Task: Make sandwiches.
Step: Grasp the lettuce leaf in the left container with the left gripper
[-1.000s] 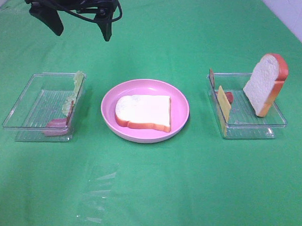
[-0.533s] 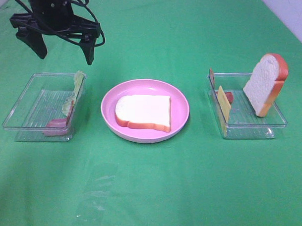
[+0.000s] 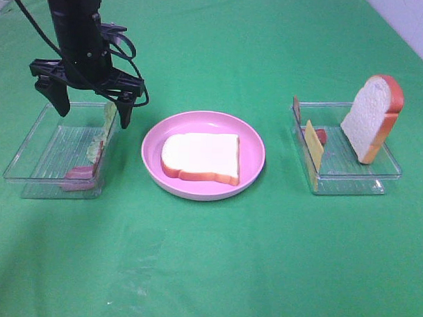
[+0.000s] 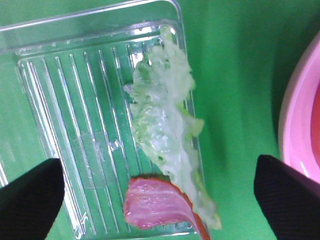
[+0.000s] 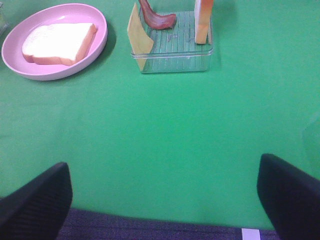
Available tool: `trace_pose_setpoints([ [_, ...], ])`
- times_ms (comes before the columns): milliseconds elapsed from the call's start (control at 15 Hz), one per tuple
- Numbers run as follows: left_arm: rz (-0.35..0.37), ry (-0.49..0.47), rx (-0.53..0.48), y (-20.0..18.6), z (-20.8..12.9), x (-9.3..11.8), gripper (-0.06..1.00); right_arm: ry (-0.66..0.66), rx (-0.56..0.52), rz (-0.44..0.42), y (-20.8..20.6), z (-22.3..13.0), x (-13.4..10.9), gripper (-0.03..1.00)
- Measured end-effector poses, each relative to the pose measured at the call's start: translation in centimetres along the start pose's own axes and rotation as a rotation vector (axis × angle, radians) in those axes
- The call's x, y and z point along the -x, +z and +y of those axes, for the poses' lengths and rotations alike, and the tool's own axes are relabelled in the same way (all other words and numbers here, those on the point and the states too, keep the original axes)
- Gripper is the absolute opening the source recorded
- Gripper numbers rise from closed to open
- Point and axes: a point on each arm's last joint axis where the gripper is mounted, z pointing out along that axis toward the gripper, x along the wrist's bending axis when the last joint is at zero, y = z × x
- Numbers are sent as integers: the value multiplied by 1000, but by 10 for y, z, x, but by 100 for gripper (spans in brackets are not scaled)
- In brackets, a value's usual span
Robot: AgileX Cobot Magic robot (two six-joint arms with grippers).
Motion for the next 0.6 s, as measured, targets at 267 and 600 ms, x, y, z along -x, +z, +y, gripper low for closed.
trace_pose_setpoints([
  [267,4,1,-20,10,1,1,86,0,0,0,0,0,0,96],
  [600,-2,-14,-20,10,1,1,43,0,0,0,0,0,0,96],
])
